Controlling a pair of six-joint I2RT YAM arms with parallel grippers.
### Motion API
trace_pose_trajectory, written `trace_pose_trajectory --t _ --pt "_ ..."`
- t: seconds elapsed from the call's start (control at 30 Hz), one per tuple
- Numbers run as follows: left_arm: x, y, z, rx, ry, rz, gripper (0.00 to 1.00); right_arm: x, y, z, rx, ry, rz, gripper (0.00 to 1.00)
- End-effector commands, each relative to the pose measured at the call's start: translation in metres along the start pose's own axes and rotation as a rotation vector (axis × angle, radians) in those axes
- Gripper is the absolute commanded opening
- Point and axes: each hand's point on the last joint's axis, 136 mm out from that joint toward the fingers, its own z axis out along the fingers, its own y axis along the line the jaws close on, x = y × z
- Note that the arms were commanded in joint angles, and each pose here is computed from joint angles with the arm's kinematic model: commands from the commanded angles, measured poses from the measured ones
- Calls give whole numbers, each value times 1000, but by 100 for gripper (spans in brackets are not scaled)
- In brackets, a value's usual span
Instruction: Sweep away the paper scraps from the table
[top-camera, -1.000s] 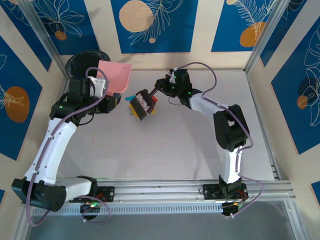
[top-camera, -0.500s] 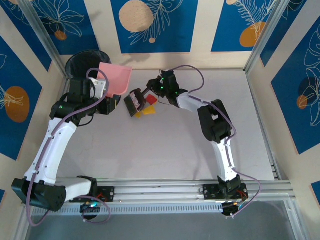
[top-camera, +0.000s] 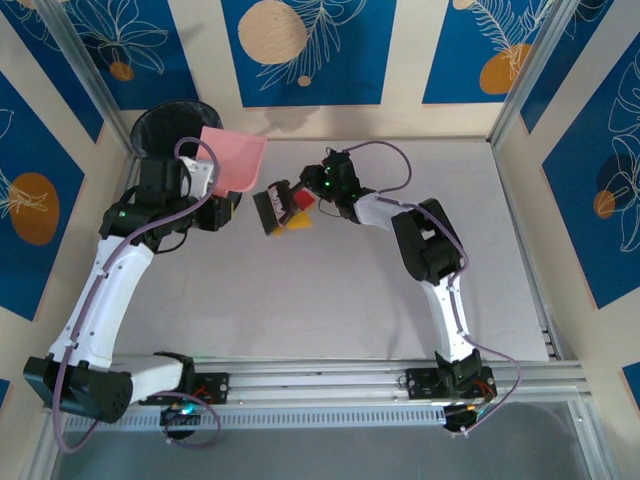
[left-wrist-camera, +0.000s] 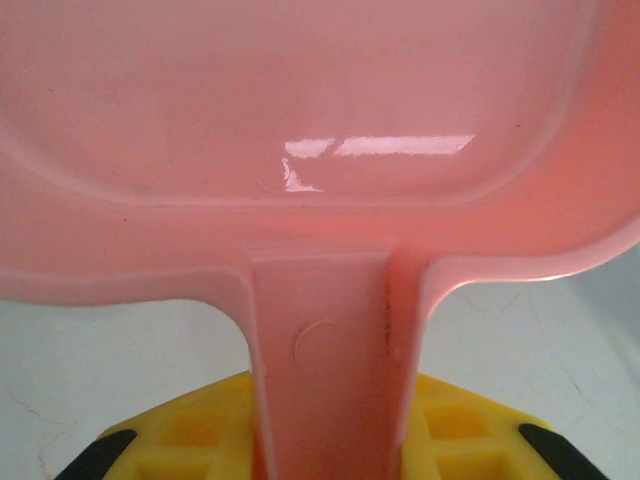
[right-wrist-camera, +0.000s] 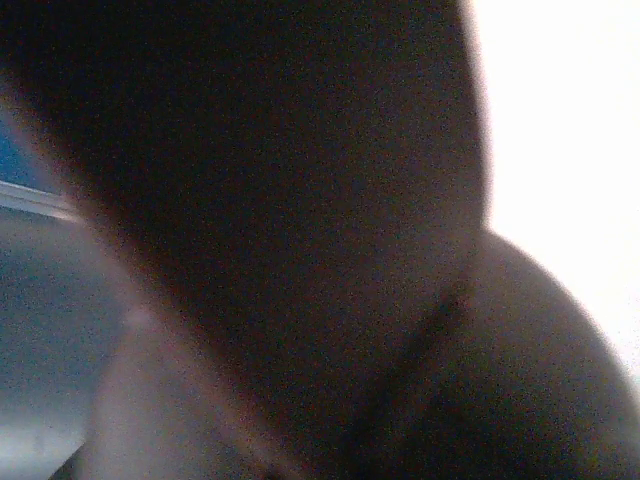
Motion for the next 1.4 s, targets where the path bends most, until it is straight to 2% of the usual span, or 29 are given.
trace_pose_trajectory --t 0.0,0.33,0.6,0.73,0.83,1.1,1.37 --pt "7 -9 2 47 28 7 0 -36 -16 -28 83 -121 -56 0" --pt "12 -20 16 96 73 13 0 -62 -82 -89 220 -224 18 0" --pt "24 -34 31 119 158 62 0 -63 -122 -151 441 -320 47 0" --pt "30 -42 38 134 198 88 0 -58 -132 -172 497 -330 85 0" --pt "36 -48 43 146 237 111 0 -60 -121 -178 455 -335 75 0" --pt "50 -46 49 131 306 127 0 -86 -57 -185 182 -301 46 0" --pt "71 -40 55 117 382 131 0 -105 -34 -206 132 -307 36 0"
